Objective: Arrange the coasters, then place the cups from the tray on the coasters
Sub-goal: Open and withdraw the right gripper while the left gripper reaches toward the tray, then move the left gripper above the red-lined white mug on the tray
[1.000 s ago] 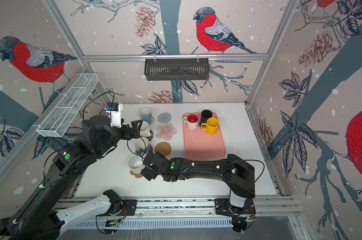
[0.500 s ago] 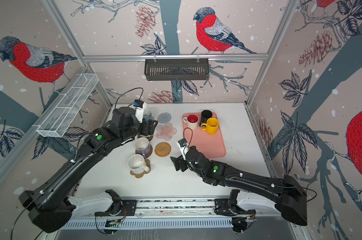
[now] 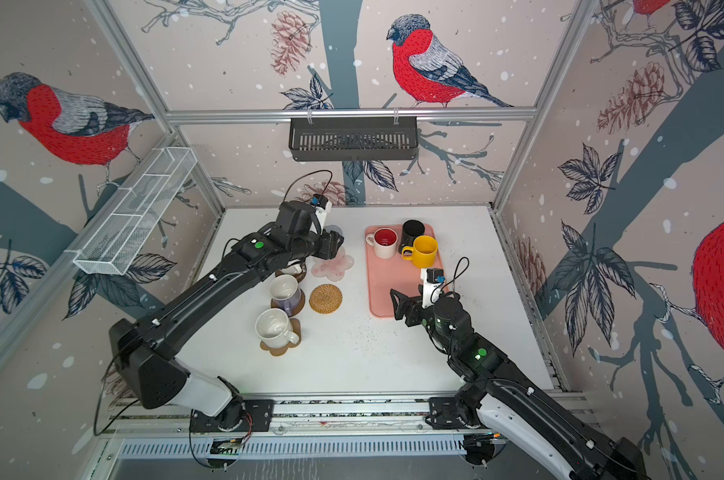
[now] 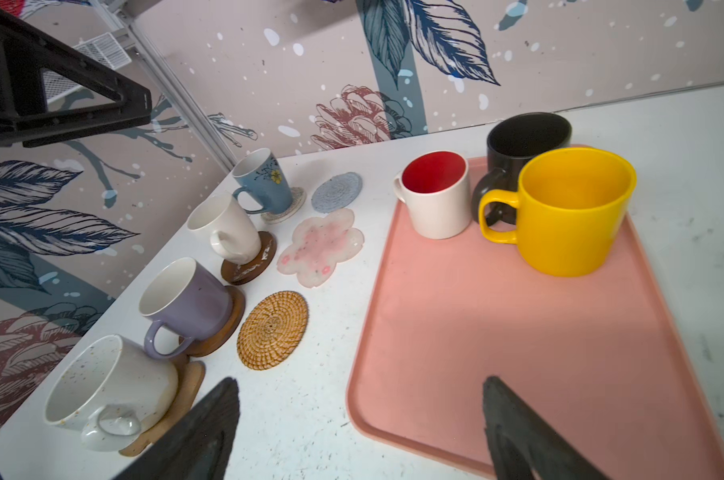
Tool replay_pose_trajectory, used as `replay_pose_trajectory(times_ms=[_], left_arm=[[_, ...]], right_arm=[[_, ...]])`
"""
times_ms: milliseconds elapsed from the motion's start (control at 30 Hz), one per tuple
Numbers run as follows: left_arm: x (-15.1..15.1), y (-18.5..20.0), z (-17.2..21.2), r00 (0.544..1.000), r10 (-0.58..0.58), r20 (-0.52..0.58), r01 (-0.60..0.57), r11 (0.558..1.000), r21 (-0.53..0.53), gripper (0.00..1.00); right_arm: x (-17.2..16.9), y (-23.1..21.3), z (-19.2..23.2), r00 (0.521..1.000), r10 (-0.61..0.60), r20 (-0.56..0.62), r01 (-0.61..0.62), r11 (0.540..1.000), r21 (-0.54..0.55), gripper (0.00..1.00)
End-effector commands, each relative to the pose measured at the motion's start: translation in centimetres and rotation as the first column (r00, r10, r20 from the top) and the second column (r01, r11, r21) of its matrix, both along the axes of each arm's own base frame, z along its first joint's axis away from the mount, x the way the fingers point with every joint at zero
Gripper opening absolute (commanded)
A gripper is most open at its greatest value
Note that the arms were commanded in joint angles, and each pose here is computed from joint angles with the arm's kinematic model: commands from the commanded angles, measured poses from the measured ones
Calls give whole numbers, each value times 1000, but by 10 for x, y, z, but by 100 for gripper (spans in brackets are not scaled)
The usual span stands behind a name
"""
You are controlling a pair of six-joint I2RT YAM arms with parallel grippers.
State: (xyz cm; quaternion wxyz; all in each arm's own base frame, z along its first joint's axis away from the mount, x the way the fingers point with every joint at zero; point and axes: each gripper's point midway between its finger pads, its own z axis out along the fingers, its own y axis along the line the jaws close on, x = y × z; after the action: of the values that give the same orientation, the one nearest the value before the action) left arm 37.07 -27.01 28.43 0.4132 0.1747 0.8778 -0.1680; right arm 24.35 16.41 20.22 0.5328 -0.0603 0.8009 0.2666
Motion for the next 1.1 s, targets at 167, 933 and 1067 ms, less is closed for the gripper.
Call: replay_pose_trajectory(times_ms=[167,933,1067], left_arm=[[56,-26,-17,1000,-31,3,31,999,27,55],[181,-67,-121,997,22,-69,-21,999,25,0],[188,-73,-133,998,-2,-70,2,1000,-4,0]], right_arm=[[6,-21,-14,998,-46,-33,48,995,84,91],[7,-30,-15,998,-60,-22,63,987,151,87],[7,-31,-15,998,-60,-21,62,986,154,87]])
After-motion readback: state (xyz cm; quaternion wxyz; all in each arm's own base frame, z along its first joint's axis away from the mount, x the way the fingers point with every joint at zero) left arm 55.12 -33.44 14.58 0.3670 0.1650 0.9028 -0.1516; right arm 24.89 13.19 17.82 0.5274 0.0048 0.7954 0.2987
